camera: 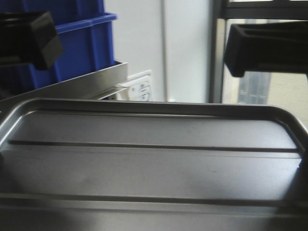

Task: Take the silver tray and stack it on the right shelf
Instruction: 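Hold the tray in both grippers while the base turns and drives, then carry the tray forward over the grey tray on the other shelf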

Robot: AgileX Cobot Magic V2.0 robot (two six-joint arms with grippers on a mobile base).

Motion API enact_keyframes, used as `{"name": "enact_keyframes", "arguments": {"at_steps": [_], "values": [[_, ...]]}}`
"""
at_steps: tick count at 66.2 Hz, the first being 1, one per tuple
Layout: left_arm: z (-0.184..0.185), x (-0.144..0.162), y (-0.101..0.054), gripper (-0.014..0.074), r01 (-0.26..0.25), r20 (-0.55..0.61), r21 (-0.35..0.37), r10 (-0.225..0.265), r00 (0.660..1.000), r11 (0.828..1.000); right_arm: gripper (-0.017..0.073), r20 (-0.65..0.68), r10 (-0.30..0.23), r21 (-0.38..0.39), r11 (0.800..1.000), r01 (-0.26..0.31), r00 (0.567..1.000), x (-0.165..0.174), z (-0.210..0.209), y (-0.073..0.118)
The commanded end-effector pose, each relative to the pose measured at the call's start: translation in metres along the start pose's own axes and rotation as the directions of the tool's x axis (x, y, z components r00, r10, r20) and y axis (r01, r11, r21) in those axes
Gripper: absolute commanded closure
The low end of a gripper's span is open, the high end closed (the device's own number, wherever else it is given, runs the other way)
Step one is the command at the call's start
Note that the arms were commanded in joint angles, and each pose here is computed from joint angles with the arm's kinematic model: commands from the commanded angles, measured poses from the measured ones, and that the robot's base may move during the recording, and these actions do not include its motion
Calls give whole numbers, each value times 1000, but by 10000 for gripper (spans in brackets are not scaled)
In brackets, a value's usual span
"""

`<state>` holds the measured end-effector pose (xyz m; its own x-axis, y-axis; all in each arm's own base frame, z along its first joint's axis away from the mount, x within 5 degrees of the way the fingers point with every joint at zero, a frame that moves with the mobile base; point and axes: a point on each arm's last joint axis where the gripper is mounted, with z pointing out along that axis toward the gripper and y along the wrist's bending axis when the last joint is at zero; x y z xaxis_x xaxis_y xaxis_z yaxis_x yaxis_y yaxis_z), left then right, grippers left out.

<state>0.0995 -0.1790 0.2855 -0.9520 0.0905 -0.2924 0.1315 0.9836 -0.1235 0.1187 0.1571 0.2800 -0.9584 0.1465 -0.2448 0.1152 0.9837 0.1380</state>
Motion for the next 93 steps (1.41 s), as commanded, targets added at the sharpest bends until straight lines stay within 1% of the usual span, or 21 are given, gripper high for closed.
{"name": "enact_keyframes", "arguments": {"at_steps": [1, 93], "values": [[-12, 2, 20, 694, -13, -29, -185, 7, 1000, 983, 503, 17, -16, 131, 991, 14, 1000, -3, -10, -14], [-12, 2, 20, 694, -13, -29, -185, 7, 1000, 983, 503, 17, -16, 131, 991, 14, 1000, -3, -10, -14]]}}
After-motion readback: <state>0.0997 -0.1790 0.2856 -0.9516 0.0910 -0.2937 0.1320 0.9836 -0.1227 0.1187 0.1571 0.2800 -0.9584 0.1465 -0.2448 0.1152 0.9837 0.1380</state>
